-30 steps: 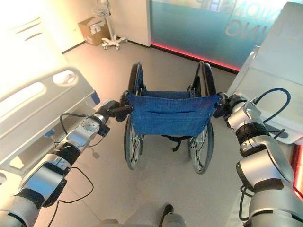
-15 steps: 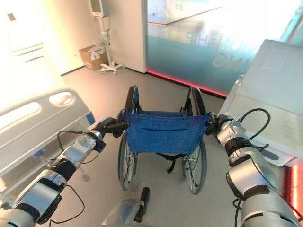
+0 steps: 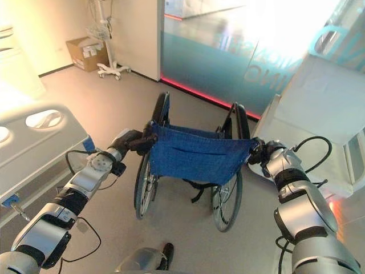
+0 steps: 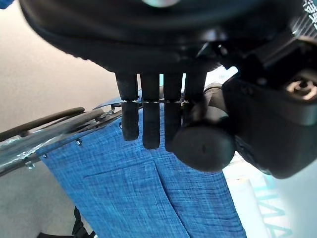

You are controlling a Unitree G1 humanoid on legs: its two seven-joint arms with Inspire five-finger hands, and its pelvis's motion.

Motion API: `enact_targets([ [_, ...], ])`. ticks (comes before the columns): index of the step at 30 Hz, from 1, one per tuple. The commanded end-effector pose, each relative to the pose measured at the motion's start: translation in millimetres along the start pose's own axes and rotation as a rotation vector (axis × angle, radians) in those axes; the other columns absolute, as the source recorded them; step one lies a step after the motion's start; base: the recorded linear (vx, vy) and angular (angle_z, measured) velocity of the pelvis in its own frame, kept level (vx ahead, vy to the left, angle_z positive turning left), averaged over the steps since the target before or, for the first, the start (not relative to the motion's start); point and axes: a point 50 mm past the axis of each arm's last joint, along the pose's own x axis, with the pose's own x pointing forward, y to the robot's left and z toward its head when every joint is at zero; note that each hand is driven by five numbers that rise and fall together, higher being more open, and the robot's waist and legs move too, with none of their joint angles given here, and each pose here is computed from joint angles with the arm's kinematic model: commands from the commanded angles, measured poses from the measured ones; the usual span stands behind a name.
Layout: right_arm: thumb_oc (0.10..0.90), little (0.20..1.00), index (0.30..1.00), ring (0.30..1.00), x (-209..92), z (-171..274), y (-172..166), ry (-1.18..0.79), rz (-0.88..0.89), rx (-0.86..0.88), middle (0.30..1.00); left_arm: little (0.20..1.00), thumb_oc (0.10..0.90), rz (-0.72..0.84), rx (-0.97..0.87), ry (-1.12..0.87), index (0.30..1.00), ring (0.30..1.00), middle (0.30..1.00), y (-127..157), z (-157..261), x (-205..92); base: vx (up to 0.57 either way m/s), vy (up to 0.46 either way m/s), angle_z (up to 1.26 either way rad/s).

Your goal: Push the wheelchair next to the bed

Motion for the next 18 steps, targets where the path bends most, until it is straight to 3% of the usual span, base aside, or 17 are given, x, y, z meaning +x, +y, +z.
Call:
enact_targets([
  [1,0.400,0.300,0.300,0.300,-32,111,33,-0.618,0.031,-0.202,0.300,0.300,0.400,0.089,0.248,0.384,0.300,0.300,0.300,6,-100,-33,0.26,0.206,0.08],
  [10,0.400,0.300,0.300,0.300,-32,110,38,-0.596,0.011,-0.251,0.300,0.300,0.400,0.082,0.262,0.390,0.300,0.300,0.300,-3,-103,-32,0.22,0.010,-0.15],
  [18,0.400,0.300,0.300,0.300,-44,125,25,-0.594,0.034,-0.263,0.300,0.300,0.400,0.078,0.276,0.395,0.300,0.300,0.300,9,-96,-30,0.25,-0.137,0.52],
])
